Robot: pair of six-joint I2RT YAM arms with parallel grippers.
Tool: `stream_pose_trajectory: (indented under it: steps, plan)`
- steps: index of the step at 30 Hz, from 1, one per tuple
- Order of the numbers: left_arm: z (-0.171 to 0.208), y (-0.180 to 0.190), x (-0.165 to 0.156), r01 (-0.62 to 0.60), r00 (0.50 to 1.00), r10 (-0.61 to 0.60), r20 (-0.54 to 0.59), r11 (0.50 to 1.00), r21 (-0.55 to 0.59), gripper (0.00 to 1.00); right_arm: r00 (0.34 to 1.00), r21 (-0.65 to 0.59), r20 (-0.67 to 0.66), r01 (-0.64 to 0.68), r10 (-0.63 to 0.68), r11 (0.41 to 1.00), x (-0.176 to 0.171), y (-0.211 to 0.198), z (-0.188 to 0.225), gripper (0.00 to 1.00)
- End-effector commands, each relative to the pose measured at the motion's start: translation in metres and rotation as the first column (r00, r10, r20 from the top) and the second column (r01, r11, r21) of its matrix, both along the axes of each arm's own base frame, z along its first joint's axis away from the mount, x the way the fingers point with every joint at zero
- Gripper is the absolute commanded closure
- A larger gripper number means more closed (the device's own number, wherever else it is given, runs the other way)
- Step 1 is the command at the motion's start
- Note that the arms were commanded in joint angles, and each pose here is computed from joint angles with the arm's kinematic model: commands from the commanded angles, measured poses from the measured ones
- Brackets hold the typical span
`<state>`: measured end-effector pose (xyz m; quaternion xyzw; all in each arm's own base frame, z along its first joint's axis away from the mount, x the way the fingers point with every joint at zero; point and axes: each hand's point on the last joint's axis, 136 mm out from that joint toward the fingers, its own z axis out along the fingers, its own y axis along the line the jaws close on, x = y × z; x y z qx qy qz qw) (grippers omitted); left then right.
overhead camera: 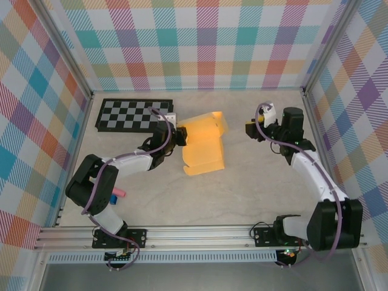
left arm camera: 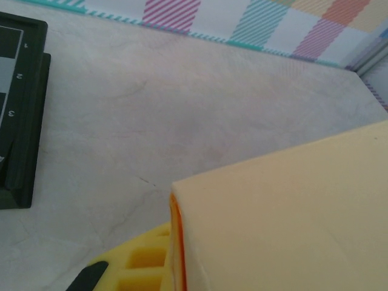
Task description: Fold the paper box
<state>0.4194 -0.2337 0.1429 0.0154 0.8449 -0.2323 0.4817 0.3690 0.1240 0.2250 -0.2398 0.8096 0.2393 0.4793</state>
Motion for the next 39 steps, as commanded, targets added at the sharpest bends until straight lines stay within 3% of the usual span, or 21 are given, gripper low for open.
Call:
stream_pose_trajectory:
  steps: [1,4,9,15,20,28,39]
  plan:
    - [-0.009,-0.011,-0.001,0.09,0.994,-0.094,-0.056,0.994,-0.059,1.0,0.949,0.053,-0.014,-0.314,0.315,0.948,-0.031,0.034,-0.004,0.6]
    - [-0.017,-0.018,-0.003,0.136,0.984,-0.146,-0.098,0.986,-0.099,1.0,0.9,0.002,0.035,-0.435,0.435,0.9,-0.041,0.043,-0.022,0.61]
    - [-0.015,-0.011,-0.002,0.172,0.985,-0.171,-0.031,0.984,0.036,1.0,0.9,-0.117,0.06,-0.424,0.433,0.898,-0.025,0.05,-0.055,0.59]
    - [-0.009,-0.026,-0.007,0.316,0.946,-0.321,0.04,0.944,0.099,1.0,0.859,-0.103,0.058,-0.502,0.509,0.859,-0.011,0.069,-0.066,0.59]
    - [-0.01,-0.023,-0.003,0.309,0.949,-0.314,0.039,0.946,0.094,1.0,0.764,-0.047,0.006,-0.644,0.645,0.763,-0.03,0.092,-0.071,0.6]
    - [-0.015,-0.021,0.001,0.287,0.957,-0.289,0.027,0.956,0.069,1.0,0.752,-0.099,0.005,-0.655,0.659,0.749,-0.035,0.109,-0.087,0.63]
    - [-0.022,0.001,0.013,0.198,0.979,-0.203,0.031,0.974,0.115,1.0,0.627,0.049,-0.044,-0.777,0.778,0.628,-0.072,0.114,-0.067,0.6]
